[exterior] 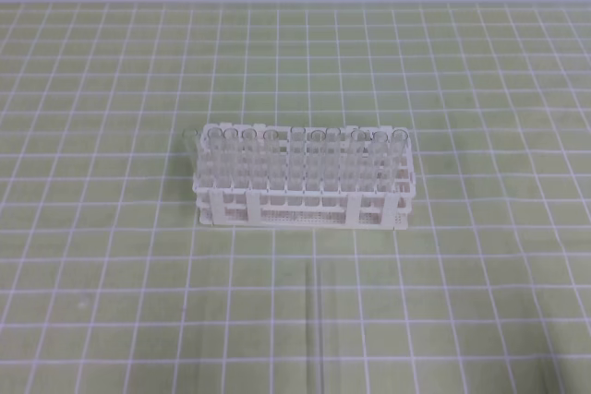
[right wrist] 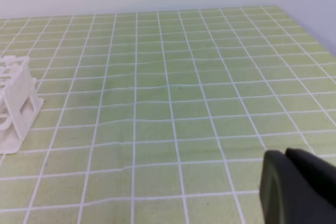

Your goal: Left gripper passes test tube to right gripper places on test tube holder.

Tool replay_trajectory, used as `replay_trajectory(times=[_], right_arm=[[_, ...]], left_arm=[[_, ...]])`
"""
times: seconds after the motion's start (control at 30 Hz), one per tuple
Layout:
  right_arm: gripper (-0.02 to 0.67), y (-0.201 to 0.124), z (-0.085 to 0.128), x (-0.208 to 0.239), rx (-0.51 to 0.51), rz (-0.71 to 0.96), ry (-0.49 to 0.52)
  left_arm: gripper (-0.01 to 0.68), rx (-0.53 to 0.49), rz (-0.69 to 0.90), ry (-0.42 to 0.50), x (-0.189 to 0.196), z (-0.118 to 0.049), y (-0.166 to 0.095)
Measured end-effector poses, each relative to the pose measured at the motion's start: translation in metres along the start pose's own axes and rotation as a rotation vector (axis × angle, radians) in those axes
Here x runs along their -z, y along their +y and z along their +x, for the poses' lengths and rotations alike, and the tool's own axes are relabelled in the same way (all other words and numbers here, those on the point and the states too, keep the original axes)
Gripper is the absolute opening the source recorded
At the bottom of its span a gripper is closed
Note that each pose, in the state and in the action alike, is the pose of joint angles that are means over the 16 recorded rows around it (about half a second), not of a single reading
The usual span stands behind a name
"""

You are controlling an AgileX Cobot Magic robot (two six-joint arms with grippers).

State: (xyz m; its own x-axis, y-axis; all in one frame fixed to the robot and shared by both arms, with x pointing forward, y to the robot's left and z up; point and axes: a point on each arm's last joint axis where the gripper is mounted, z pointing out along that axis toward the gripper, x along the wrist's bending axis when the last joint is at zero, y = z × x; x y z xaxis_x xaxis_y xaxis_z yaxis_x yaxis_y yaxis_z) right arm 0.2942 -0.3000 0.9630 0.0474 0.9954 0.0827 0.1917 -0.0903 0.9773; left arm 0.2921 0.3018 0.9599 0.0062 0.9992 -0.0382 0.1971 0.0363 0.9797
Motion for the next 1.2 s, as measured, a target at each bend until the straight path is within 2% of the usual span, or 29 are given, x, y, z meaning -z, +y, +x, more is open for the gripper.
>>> replay_trajectory(times=[1.2], right_arm=[[-0.018,0.0000,0.0000,0.0000,0.000,0.000,0.000]], left_arm=[[0.257,0.004,0.009,-0.001,-0.0004,-0.0001,0.0008]])
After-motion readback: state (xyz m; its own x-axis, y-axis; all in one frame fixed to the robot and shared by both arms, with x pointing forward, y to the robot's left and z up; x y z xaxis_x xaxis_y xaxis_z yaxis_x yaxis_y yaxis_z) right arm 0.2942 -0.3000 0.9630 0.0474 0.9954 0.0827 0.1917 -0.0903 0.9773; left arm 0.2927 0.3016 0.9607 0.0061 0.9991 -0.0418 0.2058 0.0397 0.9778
